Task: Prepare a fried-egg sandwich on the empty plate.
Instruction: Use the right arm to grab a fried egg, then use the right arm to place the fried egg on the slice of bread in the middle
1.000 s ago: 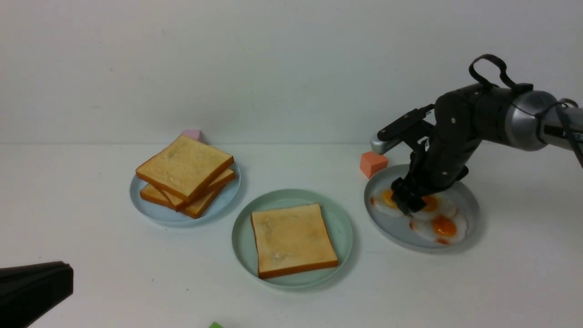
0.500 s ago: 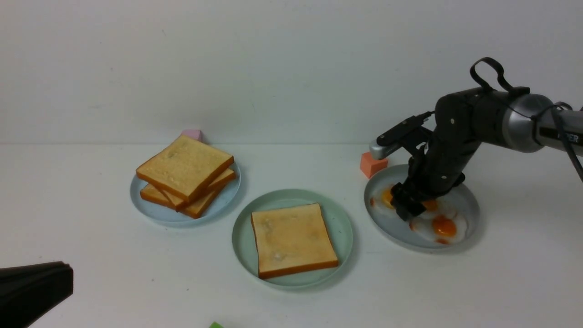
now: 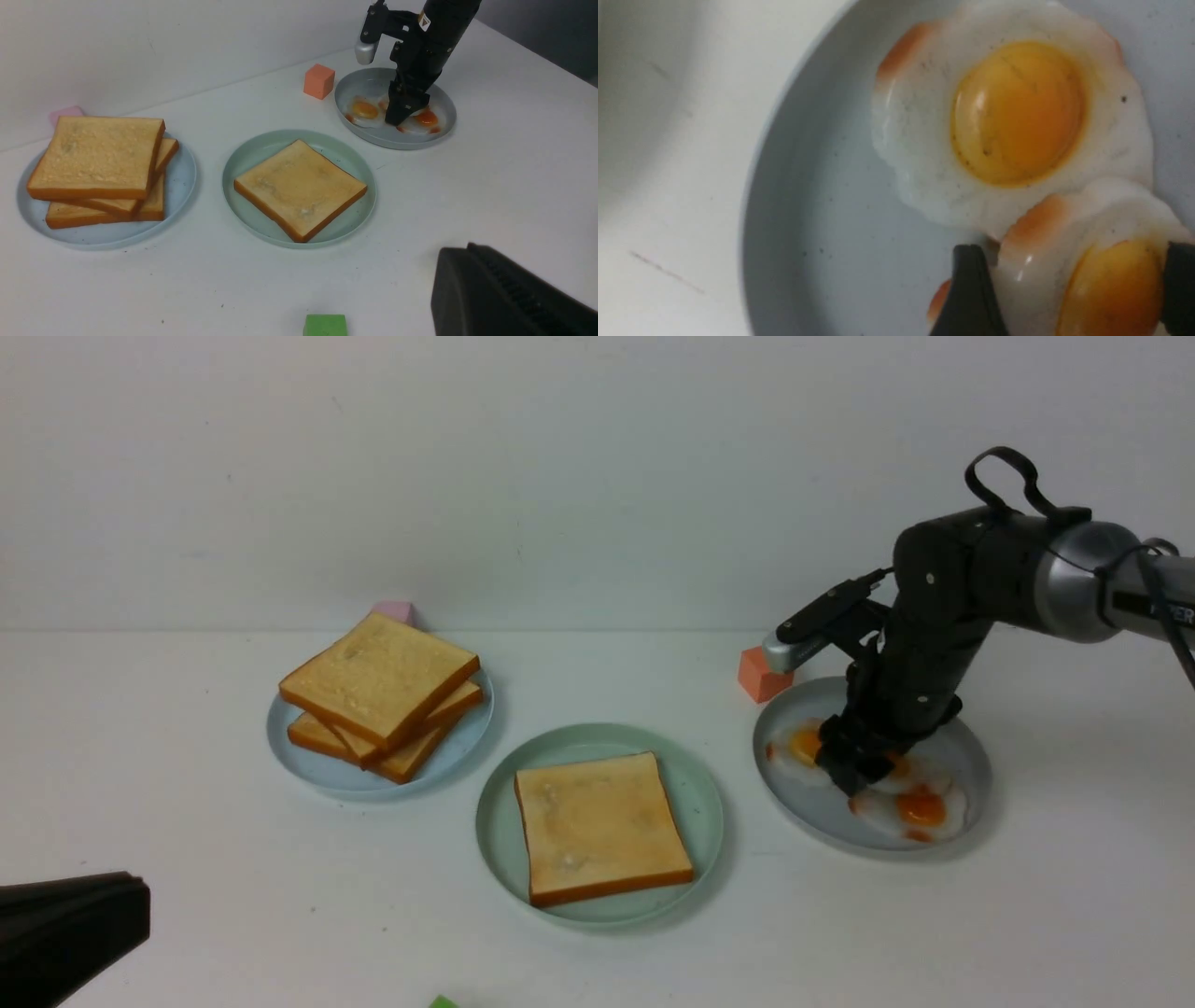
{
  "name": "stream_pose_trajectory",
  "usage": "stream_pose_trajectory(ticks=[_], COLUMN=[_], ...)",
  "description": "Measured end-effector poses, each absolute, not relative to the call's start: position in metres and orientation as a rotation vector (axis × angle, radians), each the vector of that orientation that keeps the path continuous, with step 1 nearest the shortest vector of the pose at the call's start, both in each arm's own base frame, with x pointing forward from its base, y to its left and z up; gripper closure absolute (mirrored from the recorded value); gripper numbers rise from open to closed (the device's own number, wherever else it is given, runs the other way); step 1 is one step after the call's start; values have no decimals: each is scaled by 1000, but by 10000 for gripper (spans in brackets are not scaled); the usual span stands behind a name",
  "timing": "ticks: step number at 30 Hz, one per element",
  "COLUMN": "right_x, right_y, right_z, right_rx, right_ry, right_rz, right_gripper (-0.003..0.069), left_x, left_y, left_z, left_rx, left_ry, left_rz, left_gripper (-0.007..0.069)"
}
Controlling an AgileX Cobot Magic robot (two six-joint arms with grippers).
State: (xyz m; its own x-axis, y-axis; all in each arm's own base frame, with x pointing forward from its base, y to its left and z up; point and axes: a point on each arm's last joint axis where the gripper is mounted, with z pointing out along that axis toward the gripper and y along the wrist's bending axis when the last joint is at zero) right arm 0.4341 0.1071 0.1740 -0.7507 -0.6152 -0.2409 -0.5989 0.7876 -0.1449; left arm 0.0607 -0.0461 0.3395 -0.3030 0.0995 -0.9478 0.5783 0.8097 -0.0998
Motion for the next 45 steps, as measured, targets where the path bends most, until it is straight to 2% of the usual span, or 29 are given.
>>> stream_pose_trajectory(ticks=[6,19,22,24,32,36,45], right_x=[429,419,409,390,340,336,350], right_y=[106,111,130,170,269,289,297], right_z=[199,223,235,245,239,221,196], right_rx=[-924,-879,-889,-970,-1174,-1206,-1186], right_ry=[2663,2666,2642,2602,2464,2448,2399], right_rz=[-92,-47,-24,15,142,154,128], right_gripper=[159,159,159,159,159,159,161], left_x=[61,61,61,61,61,61,61], left_y=[-46,-46,-46,-46,-46,-46,-46], left_z=[339,339,339,339,339,339,339], left_rx=[517,517,517,517,517,517,517], left_ry=[1840,1840,1840,1840,1840,1840,1840], left_rz=[-517,-517,-517,-517,-517,-517,-517], left_gripper=[638,638,638,638,638,638,638])
